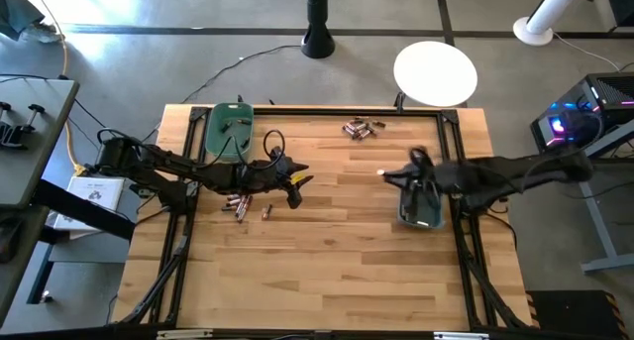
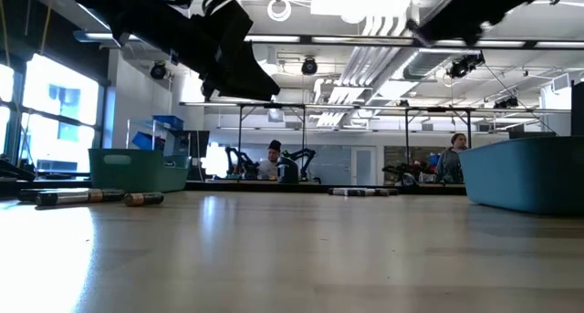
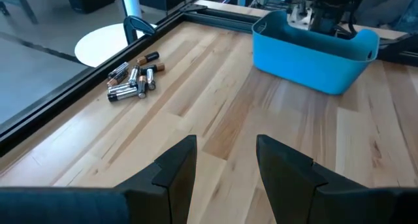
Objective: Sort batteries
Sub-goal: Put the silver battery into the blue bin
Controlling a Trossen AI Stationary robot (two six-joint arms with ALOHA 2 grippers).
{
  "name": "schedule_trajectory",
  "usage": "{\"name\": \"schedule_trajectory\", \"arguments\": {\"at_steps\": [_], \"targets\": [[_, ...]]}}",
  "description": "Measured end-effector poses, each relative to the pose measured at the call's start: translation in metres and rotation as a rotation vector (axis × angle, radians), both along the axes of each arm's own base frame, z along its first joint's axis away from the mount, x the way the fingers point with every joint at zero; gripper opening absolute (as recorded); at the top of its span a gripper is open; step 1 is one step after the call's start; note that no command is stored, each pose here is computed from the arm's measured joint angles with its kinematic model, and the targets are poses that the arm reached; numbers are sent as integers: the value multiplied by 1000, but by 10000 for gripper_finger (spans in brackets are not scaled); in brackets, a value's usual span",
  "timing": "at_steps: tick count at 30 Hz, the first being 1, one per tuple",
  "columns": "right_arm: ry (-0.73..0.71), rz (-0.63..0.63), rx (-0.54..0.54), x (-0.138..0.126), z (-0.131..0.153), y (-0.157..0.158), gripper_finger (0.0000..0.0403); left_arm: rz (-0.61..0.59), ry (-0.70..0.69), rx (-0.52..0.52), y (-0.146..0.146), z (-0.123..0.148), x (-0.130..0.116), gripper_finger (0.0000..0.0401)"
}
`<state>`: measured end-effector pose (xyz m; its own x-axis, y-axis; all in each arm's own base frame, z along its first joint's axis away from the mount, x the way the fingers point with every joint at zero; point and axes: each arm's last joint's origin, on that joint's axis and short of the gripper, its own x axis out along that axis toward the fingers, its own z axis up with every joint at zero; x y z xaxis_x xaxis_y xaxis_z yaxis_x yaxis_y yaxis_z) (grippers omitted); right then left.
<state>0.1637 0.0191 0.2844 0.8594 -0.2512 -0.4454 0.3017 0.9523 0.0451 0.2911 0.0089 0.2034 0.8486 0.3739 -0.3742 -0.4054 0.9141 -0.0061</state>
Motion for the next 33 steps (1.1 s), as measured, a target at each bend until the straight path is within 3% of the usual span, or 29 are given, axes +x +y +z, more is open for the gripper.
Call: {"name": "schedule_trajectory", "arguments": {"at_steps": [7, 12, 15, 20, 25, 33], "targets": [[356, -450, 215, -30, -29, 13, 16, 2, -13, -5, 0, 1, 0, 154], [716, -642, 352, -28, -62, 13, 16, 2, -35, -7, 0, 3, 1, 154], [832, -634, 384, -23, -79, 11, 17, 3, -40, -6, 0, 3, 1, 154], [825, -531, 465, -12, -97, 1, 19, 6, -40, -5, 0, 3, 1, 154], [860, -539, 538, -16, -116, -17, 21, 7, -39, -5, 0, 3, 1, 154], [884, -540, 557, -23, -132, -31, 22, 7, -32, -4, 0, 3, 1, 154]]}}
